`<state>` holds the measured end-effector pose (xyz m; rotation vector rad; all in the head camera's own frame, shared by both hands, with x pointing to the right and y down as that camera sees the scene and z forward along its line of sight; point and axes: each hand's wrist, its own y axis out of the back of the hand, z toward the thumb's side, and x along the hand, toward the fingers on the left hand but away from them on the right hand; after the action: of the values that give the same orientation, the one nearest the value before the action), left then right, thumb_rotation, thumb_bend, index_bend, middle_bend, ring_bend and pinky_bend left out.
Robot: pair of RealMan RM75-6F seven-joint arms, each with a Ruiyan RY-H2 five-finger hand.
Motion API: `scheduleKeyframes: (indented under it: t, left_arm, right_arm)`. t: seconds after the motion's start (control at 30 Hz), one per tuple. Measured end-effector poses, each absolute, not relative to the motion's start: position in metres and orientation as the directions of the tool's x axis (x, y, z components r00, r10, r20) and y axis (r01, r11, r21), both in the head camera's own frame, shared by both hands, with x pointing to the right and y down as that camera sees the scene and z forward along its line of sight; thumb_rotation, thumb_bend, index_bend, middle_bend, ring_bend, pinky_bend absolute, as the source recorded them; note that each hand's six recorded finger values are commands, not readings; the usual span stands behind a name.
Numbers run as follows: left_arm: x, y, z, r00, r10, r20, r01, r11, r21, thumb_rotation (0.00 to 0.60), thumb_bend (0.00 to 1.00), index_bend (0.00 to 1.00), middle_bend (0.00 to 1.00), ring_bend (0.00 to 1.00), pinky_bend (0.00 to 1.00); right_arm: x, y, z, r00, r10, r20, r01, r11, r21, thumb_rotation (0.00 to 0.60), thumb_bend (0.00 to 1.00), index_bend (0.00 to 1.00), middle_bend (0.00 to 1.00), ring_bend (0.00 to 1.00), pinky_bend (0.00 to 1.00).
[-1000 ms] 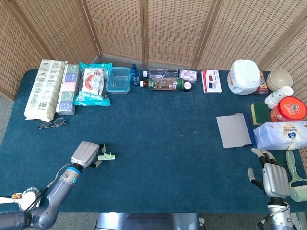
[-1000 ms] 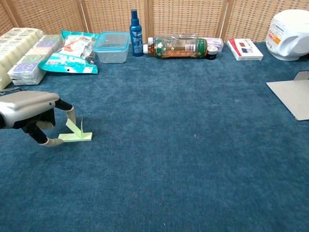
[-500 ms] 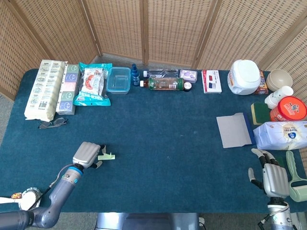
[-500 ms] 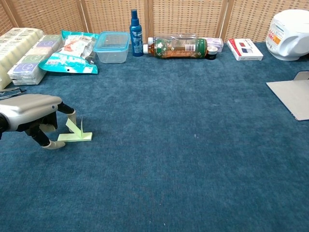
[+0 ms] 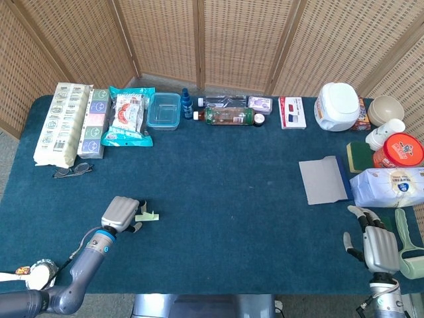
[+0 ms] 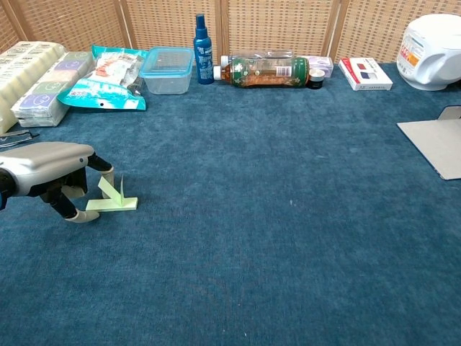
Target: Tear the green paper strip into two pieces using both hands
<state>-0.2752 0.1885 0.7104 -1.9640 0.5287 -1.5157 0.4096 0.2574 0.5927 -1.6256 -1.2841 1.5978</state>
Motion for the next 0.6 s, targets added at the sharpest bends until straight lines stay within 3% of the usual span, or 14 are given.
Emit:
scheduleKeyframes:
  t: [0.3, 0.6]
  left_arm:
    - [-0.275, 0.1883, 0.7115, 0.262, -0.628, 0.733, 0.05, -0.75, -0.66, 0.6, 0.3, 0.5, 1.0, 1.0, 1.0]
    - [-0.2739, 0.1881, 0.7102, 0.262, -0.627, 0.733, 0.05, -0.75, -0.66, 0.6, 0.38, 0.61, 1.0, 1.0, 1.0]
  right_arm:
    - [0.4107, 0.2577, 0.5938, -0.15, 0.873, -0.465, 0.267, -0.417, -0.869, 0.6, 0.47, 0.2, 0.24, 0.18, 0.34]
    - [0.4113, 0.257, 0.5922, -0.15, 0.876, -0.459, 0.274, -0.409, -0.87, 0.6, 0.47, 0.2, 0.24, 0.18, 0.34]
